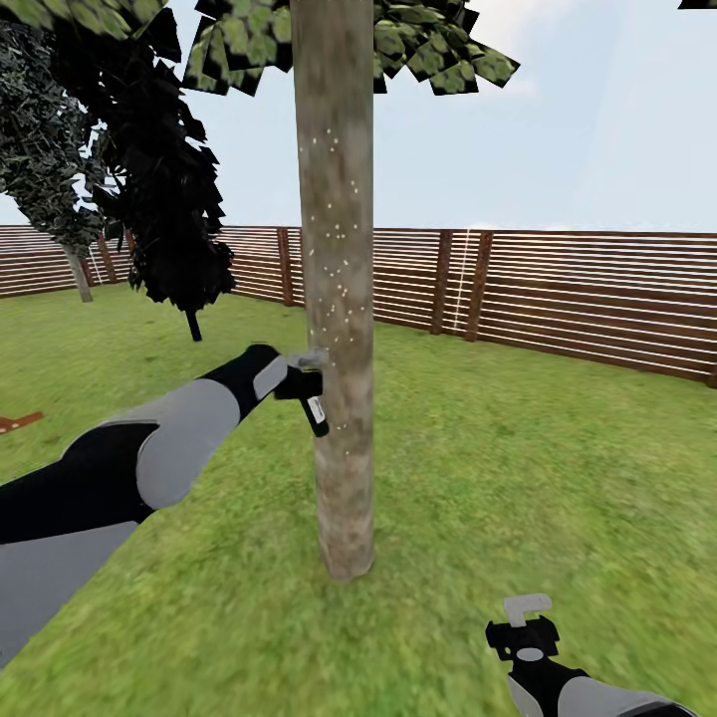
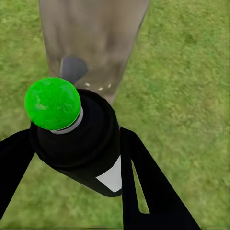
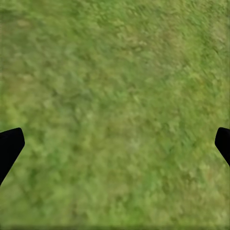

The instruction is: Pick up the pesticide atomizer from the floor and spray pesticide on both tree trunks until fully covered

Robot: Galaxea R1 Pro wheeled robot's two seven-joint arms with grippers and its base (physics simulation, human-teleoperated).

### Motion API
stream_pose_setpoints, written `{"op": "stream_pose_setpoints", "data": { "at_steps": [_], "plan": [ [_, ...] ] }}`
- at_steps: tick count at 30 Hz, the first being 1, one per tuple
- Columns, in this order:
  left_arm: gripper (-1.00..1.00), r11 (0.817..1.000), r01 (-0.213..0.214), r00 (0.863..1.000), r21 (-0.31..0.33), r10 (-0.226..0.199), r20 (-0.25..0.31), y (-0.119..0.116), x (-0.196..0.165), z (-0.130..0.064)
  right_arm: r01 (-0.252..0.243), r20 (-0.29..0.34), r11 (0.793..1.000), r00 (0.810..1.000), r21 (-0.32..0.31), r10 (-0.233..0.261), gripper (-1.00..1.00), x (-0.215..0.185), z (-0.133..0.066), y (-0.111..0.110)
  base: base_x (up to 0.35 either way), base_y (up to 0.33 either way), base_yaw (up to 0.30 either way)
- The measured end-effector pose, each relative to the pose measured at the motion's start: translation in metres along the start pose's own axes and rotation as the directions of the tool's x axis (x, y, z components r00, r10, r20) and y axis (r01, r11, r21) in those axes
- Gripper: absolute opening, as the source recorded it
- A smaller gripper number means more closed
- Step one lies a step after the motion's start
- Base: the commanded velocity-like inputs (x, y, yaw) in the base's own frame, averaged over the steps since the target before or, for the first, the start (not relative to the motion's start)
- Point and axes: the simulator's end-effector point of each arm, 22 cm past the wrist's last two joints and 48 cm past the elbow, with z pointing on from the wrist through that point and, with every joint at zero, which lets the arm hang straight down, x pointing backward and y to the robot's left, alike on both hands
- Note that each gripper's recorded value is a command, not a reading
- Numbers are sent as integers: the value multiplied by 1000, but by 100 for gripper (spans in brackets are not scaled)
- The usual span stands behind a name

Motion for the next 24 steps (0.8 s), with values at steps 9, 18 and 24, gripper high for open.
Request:
{"op": "stream_pose_setpoints", "data": {
  "at_steps": [9, 18, 24],
  "plan": [
    [-100, 1000, 25, 1000, -17, -25, -2, 19, 64, 35, 0, 0, 1000, 1000, 0, 0, 100, 0, 0, 0, 0, 0, 0],
    [-100, 998, 0, 1000, -57, -1, -12, 43, 142, 63, 2, -2, 1000, 1000, -2, -2, 100, 2, 0, 1, 0, 0, 0],
    [-100, 998, 9, 999, -64, -6, 42, 50, 179, 75, 9, -21, 1000, 1000, -5, -9, 100, 15, -3, 3, 0, 0, 0]
  ]
}}
